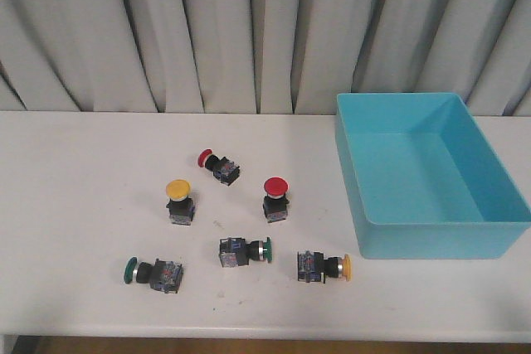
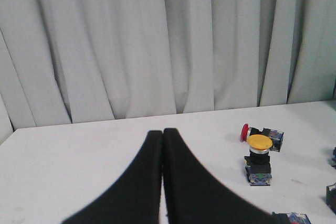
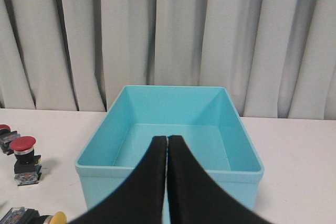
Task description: Pick red and yellow buttons and place in box
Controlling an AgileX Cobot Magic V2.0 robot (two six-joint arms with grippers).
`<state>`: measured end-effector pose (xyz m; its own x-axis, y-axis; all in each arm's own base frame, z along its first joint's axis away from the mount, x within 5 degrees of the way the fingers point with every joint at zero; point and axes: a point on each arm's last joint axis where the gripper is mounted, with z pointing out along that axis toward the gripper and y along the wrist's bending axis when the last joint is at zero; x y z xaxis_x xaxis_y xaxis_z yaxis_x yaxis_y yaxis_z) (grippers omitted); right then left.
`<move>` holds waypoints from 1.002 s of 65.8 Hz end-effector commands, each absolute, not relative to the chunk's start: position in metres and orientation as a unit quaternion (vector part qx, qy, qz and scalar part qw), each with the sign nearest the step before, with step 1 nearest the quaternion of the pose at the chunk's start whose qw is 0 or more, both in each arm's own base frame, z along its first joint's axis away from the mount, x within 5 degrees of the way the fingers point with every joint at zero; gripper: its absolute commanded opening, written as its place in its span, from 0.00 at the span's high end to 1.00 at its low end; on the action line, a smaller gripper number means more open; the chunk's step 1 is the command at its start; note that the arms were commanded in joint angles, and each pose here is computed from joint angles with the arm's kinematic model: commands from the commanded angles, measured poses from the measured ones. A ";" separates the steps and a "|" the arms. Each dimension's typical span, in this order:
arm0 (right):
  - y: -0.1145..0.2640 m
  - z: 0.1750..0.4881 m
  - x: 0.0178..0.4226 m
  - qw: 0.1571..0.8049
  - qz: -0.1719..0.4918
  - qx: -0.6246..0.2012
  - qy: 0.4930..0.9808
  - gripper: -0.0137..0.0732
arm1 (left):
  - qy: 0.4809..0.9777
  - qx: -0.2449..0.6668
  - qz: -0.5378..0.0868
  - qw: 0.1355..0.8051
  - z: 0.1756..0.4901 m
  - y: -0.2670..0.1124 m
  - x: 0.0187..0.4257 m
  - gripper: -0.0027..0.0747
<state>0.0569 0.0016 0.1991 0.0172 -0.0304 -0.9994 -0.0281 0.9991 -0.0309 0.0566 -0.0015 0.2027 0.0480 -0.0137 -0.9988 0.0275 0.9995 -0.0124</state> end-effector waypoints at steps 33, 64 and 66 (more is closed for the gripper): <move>0.001 0.204 0.056 0.740 -0.009 -0.024 0.673 0.85 | 0.672 0.003 -0.019 0.740 0.195 -0.002 0.057 0.97; 0.001 0.226 0.052 0.752 0.012 -0.004 0.659 0.85 | 0.633 -0.023 -0.050 0.772 0.226 -0.001 0.052 0.97; 0.001 0.234 0.051 0.753 0.012 -0.004 0.658 0.85 | 0.624 -0.025 -0.053 0.779 0.234 -0.001 0.050 0.97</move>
